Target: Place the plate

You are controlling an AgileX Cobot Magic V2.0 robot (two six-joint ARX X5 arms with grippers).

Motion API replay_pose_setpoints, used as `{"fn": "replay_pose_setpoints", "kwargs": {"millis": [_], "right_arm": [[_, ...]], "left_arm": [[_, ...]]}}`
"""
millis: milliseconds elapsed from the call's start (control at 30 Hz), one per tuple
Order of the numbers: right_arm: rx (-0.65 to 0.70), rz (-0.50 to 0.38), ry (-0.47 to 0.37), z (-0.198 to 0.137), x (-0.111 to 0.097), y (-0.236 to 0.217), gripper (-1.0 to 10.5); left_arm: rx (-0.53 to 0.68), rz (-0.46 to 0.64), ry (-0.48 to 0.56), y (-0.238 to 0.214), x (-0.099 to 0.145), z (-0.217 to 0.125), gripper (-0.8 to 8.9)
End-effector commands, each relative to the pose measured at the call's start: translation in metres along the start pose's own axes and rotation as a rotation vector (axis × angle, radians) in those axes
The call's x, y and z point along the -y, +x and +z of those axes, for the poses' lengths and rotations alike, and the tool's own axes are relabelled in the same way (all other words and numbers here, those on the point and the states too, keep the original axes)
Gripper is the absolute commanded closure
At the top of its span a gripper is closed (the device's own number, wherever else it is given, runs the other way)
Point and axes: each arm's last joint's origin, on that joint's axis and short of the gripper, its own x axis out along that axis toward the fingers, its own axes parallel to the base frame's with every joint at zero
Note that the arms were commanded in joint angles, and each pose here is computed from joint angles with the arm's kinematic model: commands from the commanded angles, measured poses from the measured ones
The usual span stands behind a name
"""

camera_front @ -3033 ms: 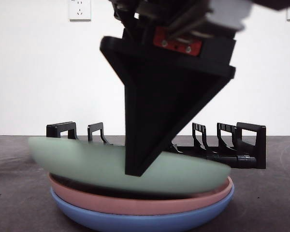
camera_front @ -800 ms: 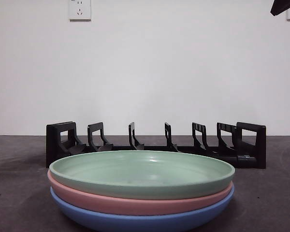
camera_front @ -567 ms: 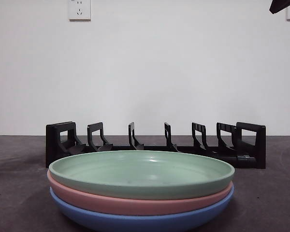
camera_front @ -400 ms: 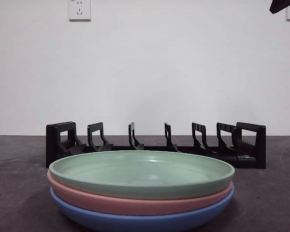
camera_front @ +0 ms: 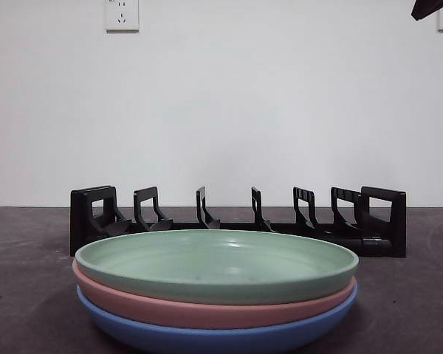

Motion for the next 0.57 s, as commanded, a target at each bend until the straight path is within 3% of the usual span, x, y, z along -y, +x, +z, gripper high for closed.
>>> {"fn": "replay_pose_setpoints", "kwargs": {"millis": [33, 467, 567], "right_arm": [[0.025, -0.001, 0.006, 0.0053, 0.0003, -0.0014, 9.3], [0.025, -0.001, 0.006, 0.0053, 0.0003, -0.0014, 9.3], [0.018, -0.029, -0.028, 0.0051, 0.0012, -0.0019, 9.3]], "left_arm": [[-0.034, 0.006, -0.046, 0.0014, -0.0006, -0.0081, 8.06], [-0.029, 0.006, -0.046, 0.0014, -0.0006, -0.0076, 8.06], [-0.029, 0.006, -0.046, 0.0014, -0.0006, -0.0076, 8.06]]}}
